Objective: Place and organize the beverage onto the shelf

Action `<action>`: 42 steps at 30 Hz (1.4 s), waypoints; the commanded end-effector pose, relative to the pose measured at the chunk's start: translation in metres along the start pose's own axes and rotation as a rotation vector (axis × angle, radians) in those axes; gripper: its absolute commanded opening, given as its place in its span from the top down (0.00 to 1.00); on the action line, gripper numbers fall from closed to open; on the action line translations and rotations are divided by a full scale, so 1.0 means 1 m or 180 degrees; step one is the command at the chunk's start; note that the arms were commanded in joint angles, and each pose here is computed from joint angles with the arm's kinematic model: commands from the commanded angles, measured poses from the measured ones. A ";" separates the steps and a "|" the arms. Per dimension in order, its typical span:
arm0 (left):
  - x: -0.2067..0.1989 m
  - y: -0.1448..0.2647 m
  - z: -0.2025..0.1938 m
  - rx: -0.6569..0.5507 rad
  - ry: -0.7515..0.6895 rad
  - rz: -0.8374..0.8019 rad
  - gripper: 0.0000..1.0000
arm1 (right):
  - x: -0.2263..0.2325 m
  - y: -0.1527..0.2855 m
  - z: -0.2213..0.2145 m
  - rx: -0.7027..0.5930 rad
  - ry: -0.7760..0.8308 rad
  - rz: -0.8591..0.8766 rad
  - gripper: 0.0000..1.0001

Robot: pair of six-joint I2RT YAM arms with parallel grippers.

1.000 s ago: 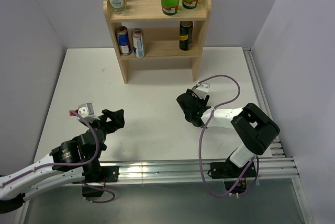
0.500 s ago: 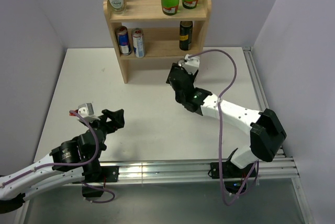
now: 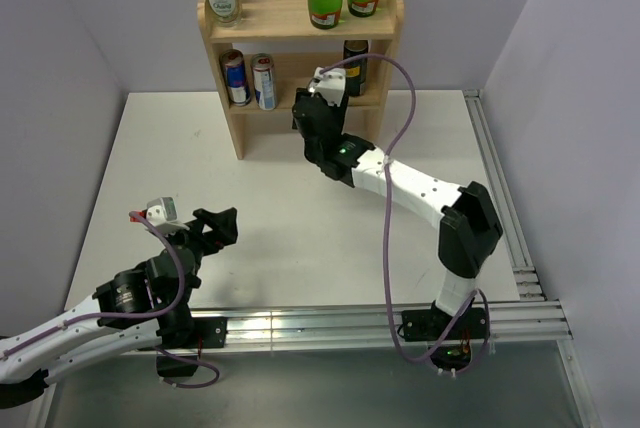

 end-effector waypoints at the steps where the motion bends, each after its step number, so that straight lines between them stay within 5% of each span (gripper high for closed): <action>1: -0.002 0.001 0.000 0.0003 0.0009 -0.0071 0.06 | 0.011 -0.003 0.056 -0.0419 -0.0248 0.0003 1.00; 12: -0.003 0.001 0.000 0.0005 -0.0001 -0.0077 0.06 | 0.013 -0.042 0.075 -0.0525 -0.0175 -0.0153 1.00; 38: -0.004 0.000 -0.001 0.0021 -0.0021 -0.0095 0.08 | -0.013 -0.098 0.043 -0.0442 -0.0048 -0.0537 1.00; 40: -0.004 0.000 -0.001 0.0020 -0.0030 -0.0089 0.08 | -0.013 -0.099 0.042 -0.0421 -0.0040 -0.0529 0.95; 42: -0.004 0.000 -0.001 0.0022 -0.0029 -0.0088 0.08 | -0.013 -0.097 0.040 -0.0401 -0.0049 -0.0504 0.66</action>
Point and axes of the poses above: each gripper's point midway between its finger pads, its own y axis back along the fingers, its own x axis along the line the jaws close on, z = x × y, the point moved 8 cm from there along y, back along the fingers, and after that the axes turned 3 degrees about -y, right-handed, at the moved point
